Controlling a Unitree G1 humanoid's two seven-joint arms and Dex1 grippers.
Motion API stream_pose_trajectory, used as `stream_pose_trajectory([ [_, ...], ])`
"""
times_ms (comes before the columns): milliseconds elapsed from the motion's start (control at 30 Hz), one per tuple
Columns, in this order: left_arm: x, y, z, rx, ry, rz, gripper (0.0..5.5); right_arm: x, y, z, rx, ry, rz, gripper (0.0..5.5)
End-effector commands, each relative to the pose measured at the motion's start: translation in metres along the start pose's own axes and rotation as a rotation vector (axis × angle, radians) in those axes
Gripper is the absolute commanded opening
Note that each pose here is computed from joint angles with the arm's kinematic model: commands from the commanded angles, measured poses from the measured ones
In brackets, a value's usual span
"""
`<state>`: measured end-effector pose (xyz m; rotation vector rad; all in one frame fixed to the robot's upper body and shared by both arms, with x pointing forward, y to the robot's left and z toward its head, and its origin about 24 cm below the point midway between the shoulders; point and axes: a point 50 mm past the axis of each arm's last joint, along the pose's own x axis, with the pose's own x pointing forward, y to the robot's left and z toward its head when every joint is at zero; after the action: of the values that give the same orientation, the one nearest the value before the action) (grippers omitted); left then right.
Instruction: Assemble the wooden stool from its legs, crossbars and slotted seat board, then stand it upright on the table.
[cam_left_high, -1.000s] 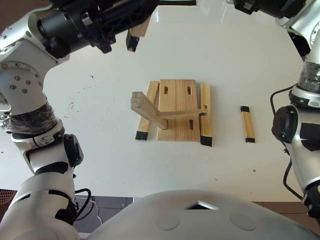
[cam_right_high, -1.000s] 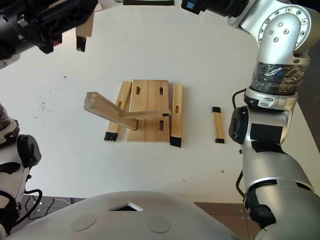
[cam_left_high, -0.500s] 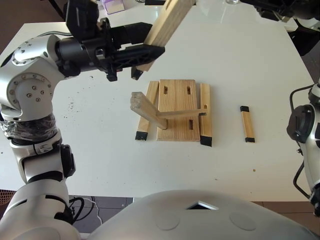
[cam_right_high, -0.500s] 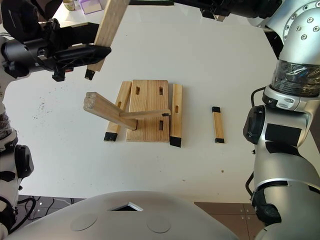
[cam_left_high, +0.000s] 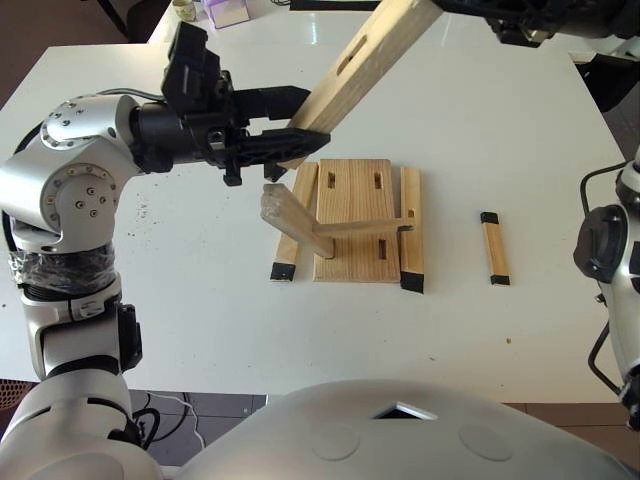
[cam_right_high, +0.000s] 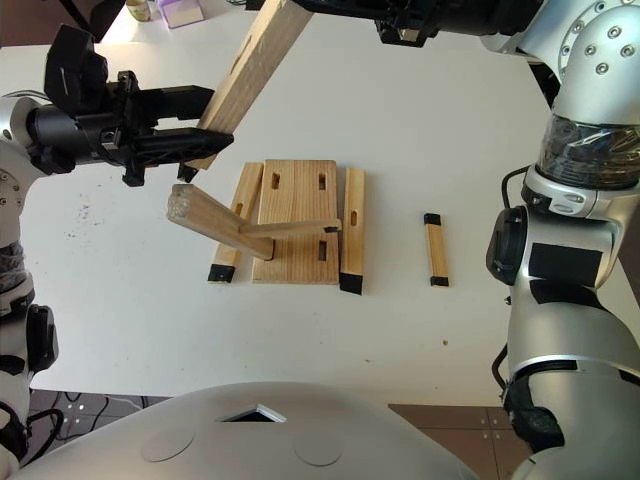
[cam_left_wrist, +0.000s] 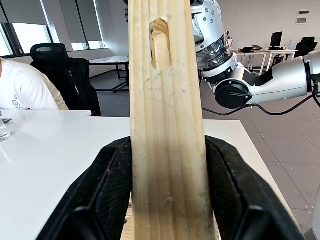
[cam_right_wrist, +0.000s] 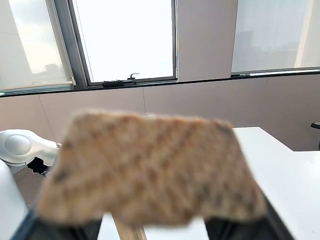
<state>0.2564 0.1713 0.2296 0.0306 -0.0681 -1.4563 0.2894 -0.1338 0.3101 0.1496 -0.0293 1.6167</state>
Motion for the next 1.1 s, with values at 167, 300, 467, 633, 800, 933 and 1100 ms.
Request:
stream_pose_trajectory([
  [167, -0.003, 0.001, -0.003, 0.027, 0.028, 0.024, 2.06, -0.003, 0.004, -0.008, 0.012, 0.027, 0.000, 2.03],
  [300, -0.003, 0.005, -0.006, 0.031, 0.017, 0.062, 2.06, -0.005, 0.001, -0.012, -0.001, 0.014, -0.038, 2.03],
  [467, -0.022, 0.022, -0.031, -0.018, 0.076, 0.236, 2.78, -0.028, -0.019, -0.017, -0.138, 0.045, -0.243, 2.03],
  [633, -0.049, 0.026, -0.071, -0.002, 0.208, 0.483, 2.86, -0.065, -0.028, -0.049, -0.235, 0.234, -0.376, 2.03],
  [800, -0.067, 0.019, -0.083, -0.108, -0.106, 0.986, 2.86, -0.080, -0.012, -0.075, -0.255, 0.373, -0.304, 2.03],
  [933, -0.067, 0.003, -0.095, -0.242, -0.330, 1.270, 2.86, -0.074, 0.008, -0.077, -0.233, 0.372, -0.203, 2.03],
  [1100, -0.063, -0.003, -0.111, -0.369, -0.406, 1.447, 2.86, -0.080, 0.029, -0.091, -0.170, 0.415, -0.162, 2.03],
])
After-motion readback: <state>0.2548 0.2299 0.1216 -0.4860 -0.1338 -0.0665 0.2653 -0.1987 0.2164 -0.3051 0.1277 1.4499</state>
